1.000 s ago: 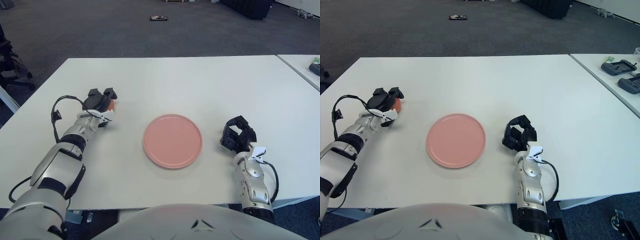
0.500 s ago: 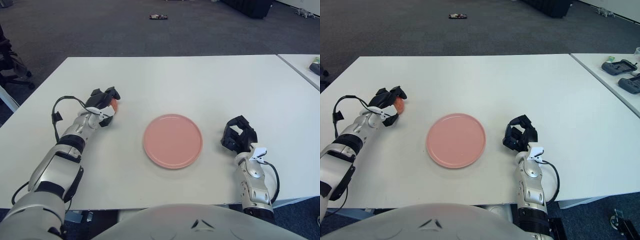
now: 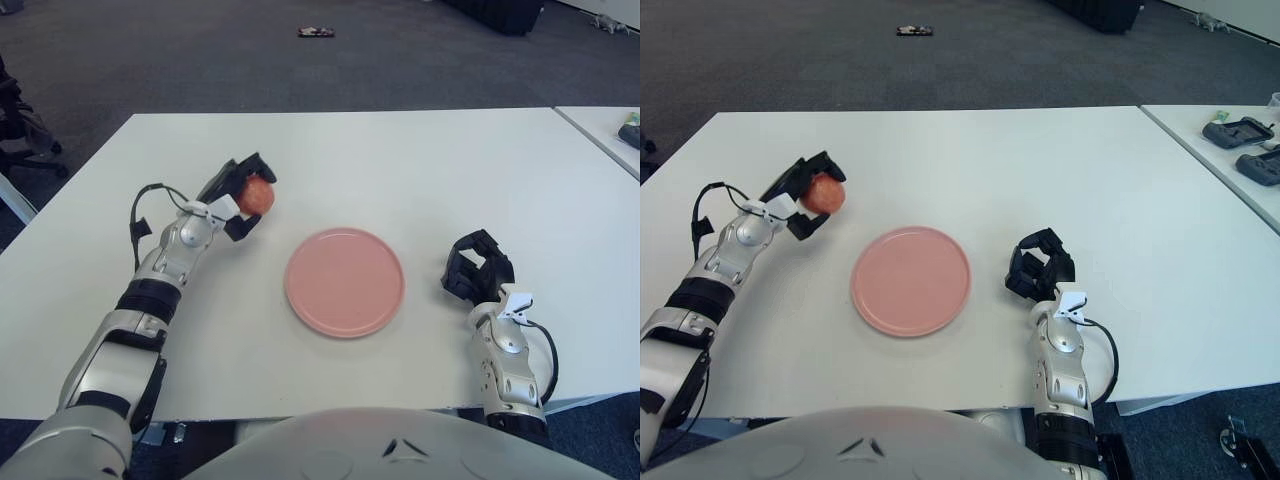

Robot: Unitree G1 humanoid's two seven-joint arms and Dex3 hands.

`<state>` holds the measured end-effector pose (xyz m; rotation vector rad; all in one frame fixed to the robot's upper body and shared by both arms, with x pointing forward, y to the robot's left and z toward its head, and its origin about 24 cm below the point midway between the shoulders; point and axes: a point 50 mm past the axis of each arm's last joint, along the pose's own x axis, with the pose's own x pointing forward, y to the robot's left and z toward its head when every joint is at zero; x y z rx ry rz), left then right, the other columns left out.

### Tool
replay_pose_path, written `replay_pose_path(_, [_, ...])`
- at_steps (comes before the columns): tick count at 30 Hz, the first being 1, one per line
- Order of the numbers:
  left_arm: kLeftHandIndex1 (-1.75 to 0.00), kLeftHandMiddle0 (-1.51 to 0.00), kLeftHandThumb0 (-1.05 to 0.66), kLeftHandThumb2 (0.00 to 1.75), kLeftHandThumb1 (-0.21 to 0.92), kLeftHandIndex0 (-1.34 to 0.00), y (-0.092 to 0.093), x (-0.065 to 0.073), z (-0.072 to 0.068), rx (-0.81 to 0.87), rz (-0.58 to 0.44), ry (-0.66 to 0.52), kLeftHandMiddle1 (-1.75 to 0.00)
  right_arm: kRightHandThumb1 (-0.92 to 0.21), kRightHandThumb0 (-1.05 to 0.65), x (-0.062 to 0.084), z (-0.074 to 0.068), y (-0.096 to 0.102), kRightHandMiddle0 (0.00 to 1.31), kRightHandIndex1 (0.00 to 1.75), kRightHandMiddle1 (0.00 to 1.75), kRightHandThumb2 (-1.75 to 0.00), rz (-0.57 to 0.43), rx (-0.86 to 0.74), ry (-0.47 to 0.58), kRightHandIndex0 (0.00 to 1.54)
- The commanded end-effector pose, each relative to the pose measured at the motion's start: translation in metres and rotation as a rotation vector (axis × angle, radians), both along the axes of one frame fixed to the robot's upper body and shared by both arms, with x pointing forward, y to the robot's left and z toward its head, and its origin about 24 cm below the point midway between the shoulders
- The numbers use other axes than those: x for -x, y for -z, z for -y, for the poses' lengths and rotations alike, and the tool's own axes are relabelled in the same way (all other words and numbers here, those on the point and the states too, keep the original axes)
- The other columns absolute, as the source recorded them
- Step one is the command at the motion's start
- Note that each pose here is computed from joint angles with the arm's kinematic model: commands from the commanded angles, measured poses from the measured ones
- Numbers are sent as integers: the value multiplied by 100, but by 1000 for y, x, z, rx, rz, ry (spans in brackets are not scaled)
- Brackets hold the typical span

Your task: Put the apple into the plate.

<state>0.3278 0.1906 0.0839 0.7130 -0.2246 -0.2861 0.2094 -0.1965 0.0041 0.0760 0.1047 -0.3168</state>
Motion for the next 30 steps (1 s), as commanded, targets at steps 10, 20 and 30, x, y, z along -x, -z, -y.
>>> replay_pose_path(10, [-175, -97, 0, 175, -11, -70, -47, -2, 34, 73, 118, 158, -161, -33, -48, 4, -2, 11, 60, 175, 175, -131, -82, -20, -3, 107])
replay_pose_path(20, [-175, -99, 0, 175, -12, -72, -64, 23, 81, 55, 196, 434, -157, -37, -46, 3, -3, 9, 57, 175, 175, -126, -60, -6, -30, 104])
replay_pose_path(30, [-175, -97, 0, 175, -10, -70, -54, 43, 116, 56, 193, 696, -161, -34, -47, 5, -1, 10, 60, 175, 175, -130, -48, -5, -37, 108])
